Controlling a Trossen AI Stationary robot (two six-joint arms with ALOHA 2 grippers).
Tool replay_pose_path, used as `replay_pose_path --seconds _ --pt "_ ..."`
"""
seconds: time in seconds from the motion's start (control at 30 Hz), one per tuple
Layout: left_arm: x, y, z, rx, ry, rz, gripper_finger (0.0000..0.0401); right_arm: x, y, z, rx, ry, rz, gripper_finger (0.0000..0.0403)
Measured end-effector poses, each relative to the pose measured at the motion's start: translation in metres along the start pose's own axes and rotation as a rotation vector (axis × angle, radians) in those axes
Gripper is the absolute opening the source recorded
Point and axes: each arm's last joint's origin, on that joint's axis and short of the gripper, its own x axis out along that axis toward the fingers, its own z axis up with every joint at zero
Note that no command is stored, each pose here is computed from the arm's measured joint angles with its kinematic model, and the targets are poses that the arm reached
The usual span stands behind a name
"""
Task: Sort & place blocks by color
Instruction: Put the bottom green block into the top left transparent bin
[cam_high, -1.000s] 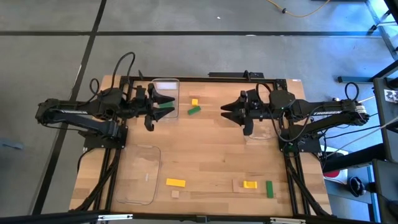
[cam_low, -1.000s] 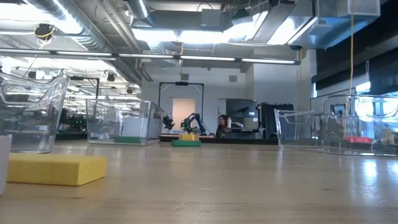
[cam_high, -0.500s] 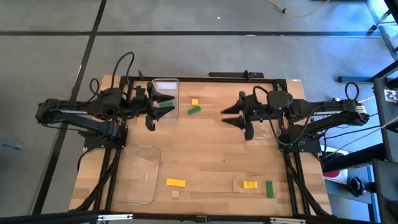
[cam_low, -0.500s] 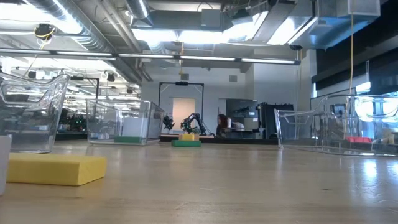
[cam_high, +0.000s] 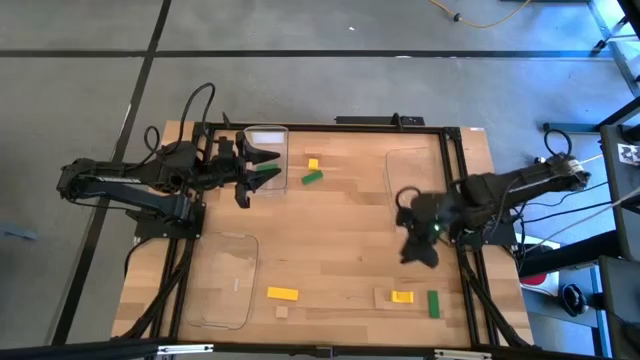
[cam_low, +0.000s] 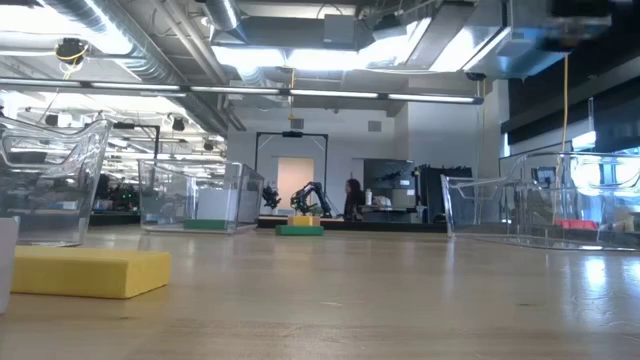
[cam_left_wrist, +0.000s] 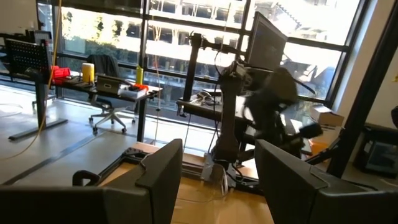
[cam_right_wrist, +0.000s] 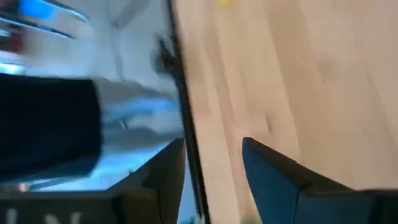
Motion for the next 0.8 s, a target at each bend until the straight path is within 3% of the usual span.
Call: replay_pose_path --seconds 0.17,0.4,0.63,0.8 --pt "0.0 0.001 0.0 0.0 -0.003 0.022 0.0192 0.01 0.005 -0.031 0.303 0.031 -0.194 0.0163" --pt "0.0 0.001 0.0 0.0 -0.003 0.022 0.0192 0.036 0.012 -0.053 0.693 -0.017 -0.366 0.0163" --pt "0.0 0.001 0.0 0.0 -0.003 0.022 0.0192 0.085 0.009 -0.056 0.87 0.021 -0.528 0.0163" --pt "0.0 0.001 0.0 0.0 -0.004 0.022 0.0192 0.111 0.003 -0.066 0.893 0.159 -0.654 0.0163"
